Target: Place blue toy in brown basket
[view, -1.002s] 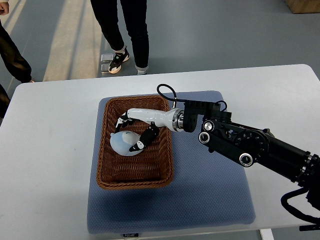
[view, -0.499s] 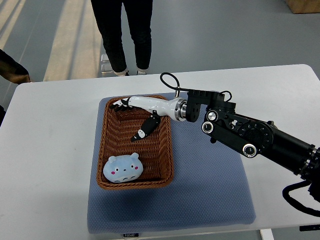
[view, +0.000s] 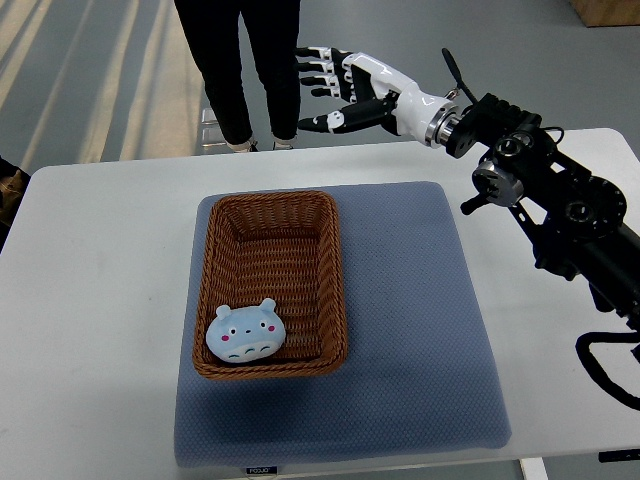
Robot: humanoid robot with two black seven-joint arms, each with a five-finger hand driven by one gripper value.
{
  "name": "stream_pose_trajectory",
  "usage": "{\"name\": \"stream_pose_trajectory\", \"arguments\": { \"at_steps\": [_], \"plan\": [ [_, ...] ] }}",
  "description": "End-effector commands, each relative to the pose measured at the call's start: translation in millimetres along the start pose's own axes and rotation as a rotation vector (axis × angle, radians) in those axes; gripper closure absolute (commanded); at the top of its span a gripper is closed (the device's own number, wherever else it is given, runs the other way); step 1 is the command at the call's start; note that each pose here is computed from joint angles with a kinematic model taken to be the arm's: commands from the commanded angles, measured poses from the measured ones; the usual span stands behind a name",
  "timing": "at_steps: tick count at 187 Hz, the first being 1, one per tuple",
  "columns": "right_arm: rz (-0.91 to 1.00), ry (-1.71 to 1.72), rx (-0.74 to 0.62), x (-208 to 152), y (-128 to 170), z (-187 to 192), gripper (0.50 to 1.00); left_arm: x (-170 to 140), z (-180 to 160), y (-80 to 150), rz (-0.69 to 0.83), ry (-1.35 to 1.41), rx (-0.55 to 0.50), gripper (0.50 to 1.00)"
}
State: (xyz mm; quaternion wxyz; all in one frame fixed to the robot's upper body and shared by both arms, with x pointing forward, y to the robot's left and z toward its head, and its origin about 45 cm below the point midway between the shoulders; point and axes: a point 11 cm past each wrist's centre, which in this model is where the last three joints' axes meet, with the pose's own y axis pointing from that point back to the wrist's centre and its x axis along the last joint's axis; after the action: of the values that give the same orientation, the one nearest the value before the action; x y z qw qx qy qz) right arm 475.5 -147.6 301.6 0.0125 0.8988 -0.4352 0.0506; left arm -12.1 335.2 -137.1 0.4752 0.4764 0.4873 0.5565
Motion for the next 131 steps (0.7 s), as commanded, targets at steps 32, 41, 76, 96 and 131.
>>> {"name": "stream_pose_trajectory", "arguments": {
  "at_steps": [32, 41, 76, 96, 131],
  "plan": [
    [0.263, -0.390, 0.057, 71, 25, 22, 0.591, 0, 0, 0, 0.000, 0.001, 0.000, 0.500],
    [0.309, -0.449, 0.065, 79, 30, 29, 0.591, 0, 0, 0, 0.000, 0.001, 0.000, 0.500],
    [0.437, -0.654, 0.095, 104, 48, 53, 0.591, 0, 0, 0, 0.000, 0.001, 0.000, 0.500],
    [0.515, -0.747, 0.088, 114, 60, 73, 0.591, 0, 0, 0, 0.000, 0.001, 0.000, 0.500],
    [0.568, -0.764, 0.087, 119, 78, 97, 0.591, 0, 0, 0, 0.000, 0.000, 0.000, 0.500]
  ]
}}
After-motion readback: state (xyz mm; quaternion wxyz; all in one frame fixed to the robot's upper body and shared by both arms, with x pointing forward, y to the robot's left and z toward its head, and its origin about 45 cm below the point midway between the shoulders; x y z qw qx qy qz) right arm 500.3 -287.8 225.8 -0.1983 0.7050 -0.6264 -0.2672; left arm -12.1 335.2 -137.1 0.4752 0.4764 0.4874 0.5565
